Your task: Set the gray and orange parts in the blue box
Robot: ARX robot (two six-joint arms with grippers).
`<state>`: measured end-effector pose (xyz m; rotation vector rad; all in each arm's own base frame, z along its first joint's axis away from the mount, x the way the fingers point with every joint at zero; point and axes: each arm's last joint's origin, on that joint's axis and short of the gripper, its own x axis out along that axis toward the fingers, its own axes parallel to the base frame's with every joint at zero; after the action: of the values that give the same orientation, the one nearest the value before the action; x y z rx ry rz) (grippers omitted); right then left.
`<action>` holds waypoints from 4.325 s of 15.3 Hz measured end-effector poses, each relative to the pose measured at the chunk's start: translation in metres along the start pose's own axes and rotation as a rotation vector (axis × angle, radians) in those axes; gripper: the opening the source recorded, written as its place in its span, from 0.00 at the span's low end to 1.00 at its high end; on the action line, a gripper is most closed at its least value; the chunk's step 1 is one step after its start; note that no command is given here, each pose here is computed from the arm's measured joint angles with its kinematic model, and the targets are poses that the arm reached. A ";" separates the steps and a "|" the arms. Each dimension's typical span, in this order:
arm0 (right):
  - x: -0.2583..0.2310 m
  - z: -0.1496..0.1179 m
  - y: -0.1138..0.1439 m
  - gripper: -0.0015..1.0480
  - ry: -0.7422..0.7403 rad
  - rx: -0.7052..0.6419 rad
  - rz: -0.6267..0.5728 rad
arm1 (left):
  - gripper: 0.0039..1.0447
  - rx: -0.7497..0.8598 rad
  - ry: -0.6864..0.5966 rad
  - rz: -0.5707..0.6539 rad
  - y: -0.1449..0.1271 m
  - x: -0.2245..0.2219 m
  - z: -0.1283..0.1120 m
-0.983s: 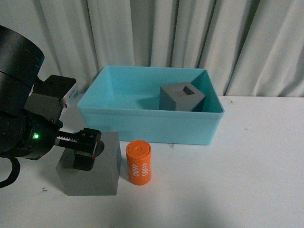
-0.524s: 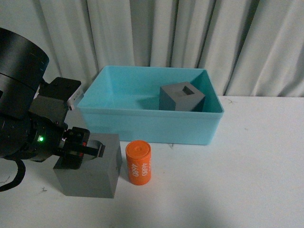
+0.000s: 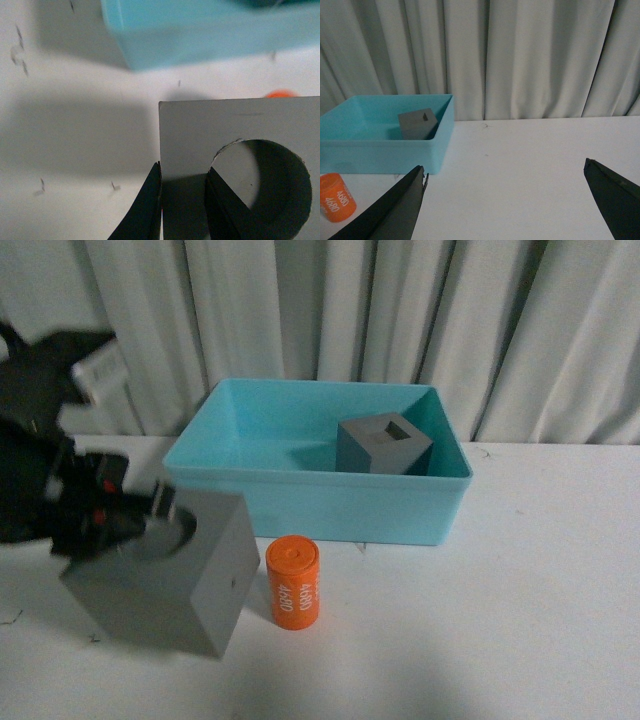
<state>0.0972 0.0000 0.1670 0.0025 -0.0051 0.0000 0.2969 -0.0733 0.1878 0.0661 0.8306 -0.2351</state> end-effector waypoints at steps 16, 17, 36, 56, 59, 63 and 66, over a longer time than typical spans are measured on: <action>0.000 0.000 0.000 0.94 0.000 0.000 0.000 | 0.18 0.147 -0.246 0.133 -0.012 0.107 0.116; 0.000 0.000 0.000 0.94 0.000 0.000 0.000 | 0.18 0.145 -0.231 0.140 -0.010 0.113 0.113; 0.000 0.000 0.000 0.94 0.000 0.000 0.000 | 0.94 -0.594 0.035 -0.088 0.049 -0.137 -0.138; 0.000 0.000 0.000 0.94 0.000 0.000 0.000 | 0.01 -0.080 -0.833 0.230 0.026 -0.127 -0.170; 0.000 0.000 0.000 0.94 0.000 0.000 0.000 | 0.01 -0.079 -0.832 0.230 0.026 -0.127 -0.170; 0.000 0.000 0.000 0.94 0.000 0.000 0.000 | 0.32 -0.080 -0.833 0.229 0.026 -0.127 -0.170; 0.000 0.000 0.000 0.94 0.000 0.000 0.000 | 0.67 -0.080 -0.832 0.229 0.026 -0.127 -0.170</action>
<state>0.0972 0.0000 0.1670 0.0025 -0.0048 -0.0004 0.0975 0.0000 0.1662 -0.0143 0.0002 0.0004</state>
